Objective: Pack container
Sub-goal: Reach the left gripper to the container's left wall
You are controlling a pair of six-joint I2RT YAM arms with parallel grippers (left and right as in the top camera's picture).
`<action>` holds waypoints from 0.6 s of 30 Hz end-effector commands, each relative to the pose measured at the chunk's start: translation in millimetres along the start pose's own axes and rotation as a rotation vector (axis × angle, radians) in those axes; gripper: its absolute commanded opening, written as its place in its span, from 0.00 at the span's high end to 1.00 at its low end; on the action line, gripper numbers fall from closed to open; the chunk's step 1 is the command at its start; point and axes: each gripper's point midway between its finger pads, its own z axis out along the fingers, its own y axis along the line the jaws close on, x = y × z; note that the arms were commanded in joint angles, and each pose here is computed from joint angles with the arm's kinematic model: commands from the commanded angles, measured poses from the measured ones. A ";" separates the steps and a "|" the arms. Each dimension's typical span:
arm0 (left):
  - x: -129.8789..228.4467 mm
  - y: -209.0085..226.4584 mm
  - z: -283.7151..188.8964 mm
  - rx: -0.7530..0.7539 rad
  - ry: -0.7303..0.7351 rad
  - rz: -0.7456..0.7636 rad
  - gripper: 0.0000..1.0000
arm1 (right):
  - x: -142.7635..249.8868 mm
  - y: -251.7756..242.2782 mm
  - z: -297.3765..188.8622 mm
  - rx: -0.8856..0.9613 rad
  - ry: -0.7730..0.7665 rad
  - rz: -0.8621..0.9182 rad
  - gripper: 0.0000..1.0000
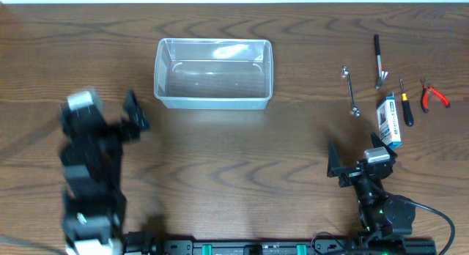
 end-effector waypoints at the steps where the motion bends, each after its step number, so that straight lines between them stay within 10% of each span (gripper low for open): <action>1: -50.8 -27.6 18.5 0.076 0.050 0.079 0.02 | 0.1 1.5 -0.3 -0.009 -0.003 -0.010 0.01; 18: -6.1 -57.6 69.0 0.151 0.630 -0.042 0.02 | 0.1 1.5 -0.3 -0.009 -0.003 -0.010 0.01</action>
